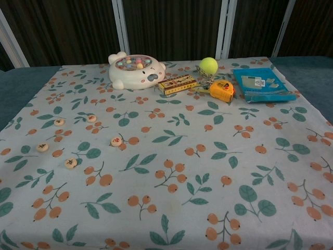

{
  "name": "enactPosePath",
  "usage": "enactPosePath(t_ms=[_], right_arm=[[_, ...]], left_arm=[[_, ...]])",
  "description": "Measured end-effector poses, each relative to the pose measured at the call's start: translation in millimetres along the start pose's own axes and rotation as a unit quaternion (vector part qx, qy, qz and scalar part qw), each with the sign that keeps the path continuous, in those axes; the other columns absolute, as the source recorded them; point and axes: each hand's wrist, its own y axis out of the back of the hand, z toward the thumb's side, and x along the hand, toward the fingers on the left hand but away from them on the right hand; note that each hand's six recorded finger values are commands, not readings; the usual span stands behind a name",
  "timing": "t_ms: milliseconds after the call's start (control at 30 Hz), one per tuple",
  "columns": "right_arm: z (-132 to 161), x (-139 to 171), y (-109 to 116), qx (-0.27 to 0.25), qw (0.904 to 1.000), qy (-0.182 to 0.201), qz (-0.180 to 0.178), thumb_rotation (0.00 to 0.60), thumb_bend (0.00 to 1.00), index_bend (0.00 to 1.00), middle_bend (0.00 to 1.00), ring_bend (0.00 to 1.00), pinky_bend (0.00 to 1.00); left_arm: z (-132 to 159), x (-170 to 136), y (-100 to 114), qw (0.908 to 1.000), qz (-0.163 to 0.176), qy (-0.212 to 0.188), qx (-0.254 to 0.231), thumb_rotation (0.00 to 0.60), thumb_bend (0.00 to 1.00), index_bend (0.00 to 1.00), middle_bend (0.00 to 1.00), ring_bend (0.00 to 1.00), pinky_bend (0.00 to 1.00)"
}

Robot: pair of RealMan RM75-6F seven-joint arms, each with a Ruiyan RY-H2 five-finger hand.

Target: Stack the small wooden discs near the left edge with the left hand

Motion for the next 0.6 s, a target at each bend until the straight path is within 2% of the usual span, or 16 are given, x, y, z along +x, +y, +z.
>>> enactPosePath(t_ms=[133, 233, 367, 467, 600], right_arm=[[-0.5, -2.0, -2.5, 0.003, 1.0000, -0.002, 0.004, 0.600, 0.15, 0.00, 0.00, 0.00, 0.00], [-0.3, -3.6, -4.8, 0.006, 1.0000, -0.004, 0.007, 0.600, 0.15, 0.00, 0.00, 0.00, 0.00], [-0.5, -4.4, -6.4, 0.008, 0.9999, -0.008, 0.008, 0.600, 0.15, 0.00, 0.00, 0.00, 0.00], [-0.5, -4.9, -7.1, 0.008, 0.9999, -0.009, 0.011, 0.600, 0.15, 0.00, 0.00, 0.00, 0.00], [-0.5, -5.5, -8.4, 0.008, 0.9998, -0.009, 0.015, 0.600, 0.15, 0.00, 0.00, 0.00, 0.00]], left_arm=[[15.1, 9.1, -27.3, 0.9986, -0.029, -0.012, -0.043, 0.600, 0.47, 0.34, 1.00, 1.00, 1.00], [29.2, 15.6, -43.1, 0.9966, -0.032, -0.016, -0.074, 0.600, 0.48, 0.40, 1.00, 1.00, 1.00], [44.6, 25.2, -63.7, 0.9935, -0.044, -0.021, -0.103, 0.600, 0.48, 0.40, 1.00, 1.00, 1.00], [52.1, 33.5, -77.0, 0.9924, -0.062, -0.022, -0.103, 0.600, 0.48, 0.38, 1.00, 1.00, 1.00], [60.4, 44.0, -87.7, 0.9934, -0.068, -0.021, -0.090, 0.600, 0.47, 0.34, 1.00, 1.00, 1.00]])
